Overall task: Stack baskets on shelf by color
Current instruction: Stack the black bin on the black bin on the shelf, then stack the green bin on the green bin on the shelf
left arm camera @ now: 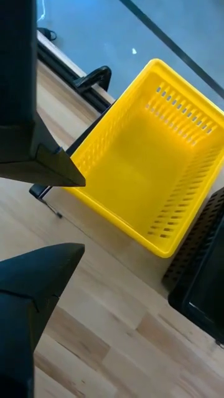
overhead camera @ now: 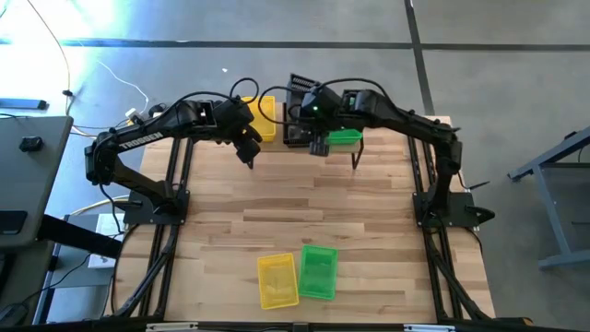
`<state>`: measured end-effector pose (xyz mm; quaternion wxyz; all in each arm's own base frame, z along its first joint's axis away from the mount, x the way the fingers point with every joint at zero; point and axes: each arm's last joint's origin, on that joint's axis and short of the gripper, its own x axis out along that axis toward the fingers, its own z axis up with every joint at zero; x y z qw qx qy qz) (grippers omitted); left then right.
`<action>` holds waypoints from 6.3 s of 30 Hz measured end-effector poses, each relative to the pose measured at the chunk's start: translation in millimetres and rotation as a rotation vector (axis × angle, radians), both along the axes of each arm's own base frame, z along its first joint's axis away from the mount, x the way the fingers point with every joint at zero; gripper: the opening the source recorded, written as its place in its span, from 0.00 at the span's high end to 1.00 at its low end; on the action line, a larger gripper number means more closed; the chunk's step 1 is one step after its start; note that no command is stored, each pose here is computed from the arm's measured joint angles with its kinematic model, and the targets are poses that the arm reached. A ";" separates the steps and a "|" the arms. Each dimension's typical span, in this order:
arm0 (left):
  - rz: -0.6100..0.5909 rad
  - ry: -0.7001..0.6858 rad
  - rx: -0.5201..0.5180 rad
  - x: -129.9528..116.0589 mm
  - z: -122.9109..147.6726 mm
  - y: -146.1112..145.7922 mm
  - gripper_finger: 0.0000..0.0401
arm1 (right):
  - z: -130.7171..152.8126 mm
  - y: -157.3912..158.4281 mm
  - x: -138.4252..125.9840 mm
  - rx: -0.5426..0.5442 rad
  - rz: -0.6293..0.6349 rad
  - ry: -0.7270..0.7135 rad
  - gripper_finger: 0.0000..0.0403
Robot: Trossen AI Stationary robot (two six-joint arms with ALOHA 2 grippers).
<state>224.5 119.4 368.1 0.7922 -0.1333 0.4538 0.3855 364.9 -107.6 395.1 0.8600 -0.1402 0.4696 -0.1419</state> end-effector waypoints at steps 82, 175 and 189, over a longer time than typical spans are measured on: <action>-0.307 0.030 -0.052 11.9 -1.1 -26.0 0.63 | -14.1 13.8 10.0 0.197 -0.230 0.104 0.73; -0.636 0.126 -0.117 19.8 -6.2 -121.4 0.63 | -221.2 323.4 -46.6 0.855 -0.986 0.083 0.78; -0.635 0.126 -0.117 19.8 -6.2 -121.4 0.63 | -214.3 317.5 -53.1 0.791 -0.982 0.086 0.99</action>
